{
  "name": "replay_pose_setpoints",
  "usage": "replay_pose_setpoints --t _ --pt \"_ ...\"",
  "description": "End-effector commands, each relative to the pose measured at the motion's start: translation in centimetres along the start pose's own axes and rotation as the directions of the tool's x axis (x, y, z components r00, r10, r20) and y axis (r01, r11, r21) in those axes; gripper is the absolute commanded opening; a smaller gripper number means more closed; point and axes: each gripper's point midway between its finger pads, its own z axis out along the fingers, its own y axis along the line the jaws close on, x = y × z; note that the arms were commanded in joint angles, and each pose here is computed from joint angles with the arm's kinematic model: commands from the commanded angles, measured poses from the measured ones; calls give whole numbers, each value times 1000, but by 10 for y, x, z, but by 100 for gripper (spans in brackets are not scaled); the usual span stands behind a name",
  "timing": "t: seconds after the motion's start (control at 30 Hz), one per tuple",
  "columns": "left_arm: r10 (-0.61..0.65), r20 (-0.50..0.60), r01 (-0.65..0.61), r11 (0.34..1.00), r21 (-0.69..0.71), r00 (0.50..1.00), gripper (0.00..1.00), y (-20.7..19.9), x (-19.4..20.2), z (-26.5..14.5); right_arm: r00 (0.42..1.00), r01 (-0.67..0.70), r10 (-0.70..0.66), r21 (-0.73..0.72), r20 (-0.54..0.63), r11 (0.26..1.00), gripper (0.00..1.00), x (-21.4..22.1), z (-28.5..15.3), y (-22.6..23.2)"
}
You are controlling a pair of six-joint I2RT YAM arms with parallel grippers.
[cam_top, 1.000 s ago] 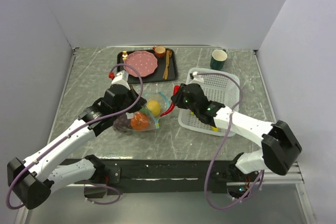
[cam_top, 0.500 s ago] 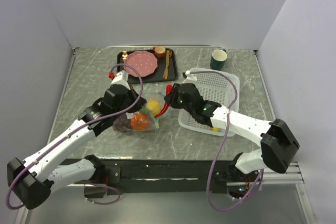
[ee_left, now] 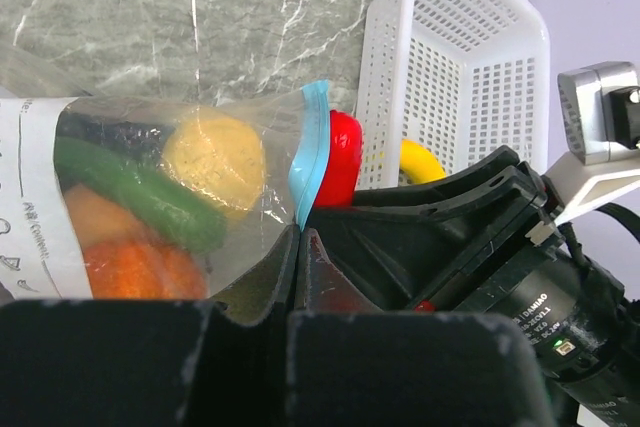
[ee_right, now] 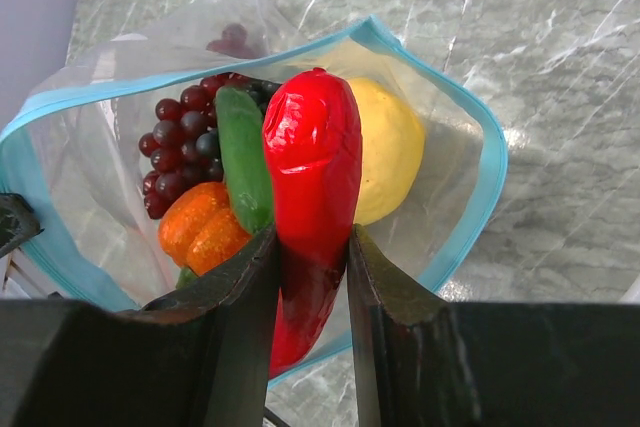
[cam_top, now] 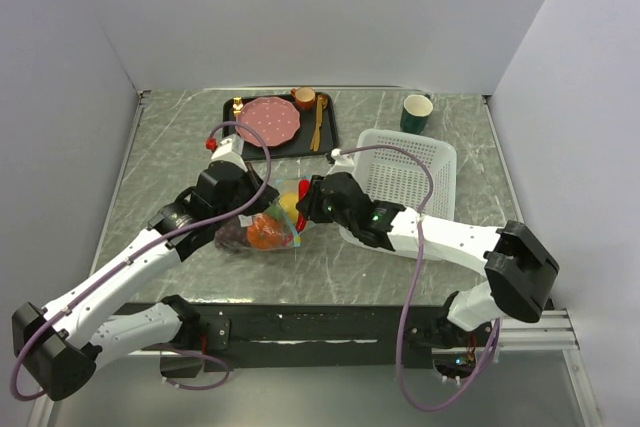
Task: Place the food in the zip-top bag and seal the zipper
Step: Place the fake vegetable in the zipper food storage bag.
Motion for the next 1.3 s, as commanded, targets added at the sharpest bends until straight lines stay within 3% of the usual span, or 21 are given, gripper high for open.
replay_pose_setpoints --t 0.0,0.3,0.6,0.7,0.73,0.8,0.87,0.9,1.1,1.2,1.27 --pt "-5 51 3 999 32 999 1 -8 -12 -6 1000 8 -7 -27 21 1000 22 -11 -4 17" --pt "3 40 -5 999 42 999 1 -11 -11 -5 987 111 -123 -121 -104 987 29 7 13 45" --pt "-1 41 0 999 39 999 1 -8 -9 -8 958 217 -241 -156 -156 964 37 8 29 58" --pt "-2 43 1 999 39 999 1 -7 -10 -8 956 208 -243 -206 -163 956 41 11 30 67" --pt "-2 43 0 999 39 999 1 -8 -10 -9 956 201 -239 -215 -168 956 48 14 30 68" --pt "-1 43 0 999 32 999 1 -6 -10 -9 959 193 -235 -242 -160 951 59 14 28 73" --pt "-2 49 0 999 34 999 1 -7 -11 -10 963 189 -224 -220 -147 957 63 12 27 67" --pt "-2 51 0 1000 29 999 1 -6 -11 -9 967 184 -215 -209 -140 961 71 11 26 65" --pt "-1 46 0 1000 26 999 1 -5 -10 -7 982 177 -183 -106 -48 978 80 -15 15 44" --pt "-1 42 0 999 33 999 1 -7 -9 -6 987 161 -161 -60 -2 985 80 -30 5 31" --pt "1 38 -2 999 33 999 1 -8 -9 -5 988 157 -156 -79 10 984 75 -34 -2 27"
